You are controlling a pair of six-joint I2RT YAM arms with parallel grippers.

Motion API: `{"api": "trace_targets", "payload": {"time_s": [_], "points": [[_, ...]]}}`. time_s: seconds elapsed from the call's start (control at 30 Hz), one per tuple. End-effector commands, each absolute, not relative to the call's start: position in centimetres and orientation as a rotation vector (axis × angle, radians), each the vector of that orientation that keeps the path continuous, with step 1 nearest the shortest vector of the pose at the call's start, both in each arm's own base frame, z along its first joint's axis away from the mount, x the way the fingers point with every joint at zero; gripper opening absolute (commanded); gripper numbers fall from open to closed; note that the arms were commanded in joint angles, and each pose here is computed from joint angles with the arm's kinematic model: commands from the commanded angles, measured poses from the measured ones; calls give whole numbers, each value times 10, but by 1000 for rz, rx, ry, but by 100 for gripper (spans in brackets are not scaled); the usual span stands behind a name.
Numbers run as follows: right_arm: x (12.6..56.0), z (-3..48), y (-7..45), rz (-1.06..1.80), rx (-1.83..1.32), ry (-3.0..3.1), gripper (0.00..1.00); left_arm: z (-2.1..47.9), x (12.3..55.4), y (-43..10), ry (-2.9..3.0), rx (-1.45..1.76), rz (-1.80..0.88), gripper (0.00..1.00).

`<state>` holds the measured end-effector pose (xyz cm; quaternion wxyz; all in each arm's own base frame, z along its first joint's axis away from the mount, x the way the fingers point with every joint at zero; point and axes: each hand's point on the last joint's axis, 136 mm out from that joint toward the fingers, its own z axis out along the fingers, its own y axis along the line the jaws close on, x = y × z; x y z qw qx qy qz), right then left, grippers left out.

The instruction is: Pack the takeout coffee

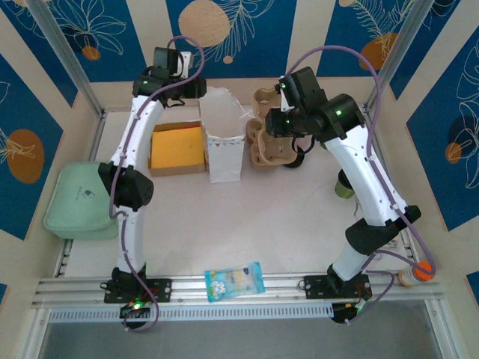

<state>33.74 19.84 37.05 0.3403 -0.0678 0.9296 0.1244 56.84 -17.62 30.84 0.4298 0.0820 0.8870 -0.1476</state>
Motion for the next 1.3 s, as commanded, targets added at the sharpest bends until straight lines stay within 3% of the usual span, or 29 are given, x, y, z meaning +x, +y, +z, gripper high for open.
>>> {"api": "trace_targets", "payload": {"time_s": [0.0,0.4,0.67,0.9,1.27], "points": [[338,376,204,325,-204,2407,31,307,561,-187,2224,280,-414,63],[340,375,208,317,-217,2409,31,291,567,-193,2236,314,-435,63],[339,383,210,314,-226,2398,31,278,553,-198,2305,329,-443,37],[339,388,216,305,-250,2388,31,279,525,-209,2339,372,-459,22],[332,394,217,300,-263,2374,30,287,463,-226,2350,388,-529,21]]}}
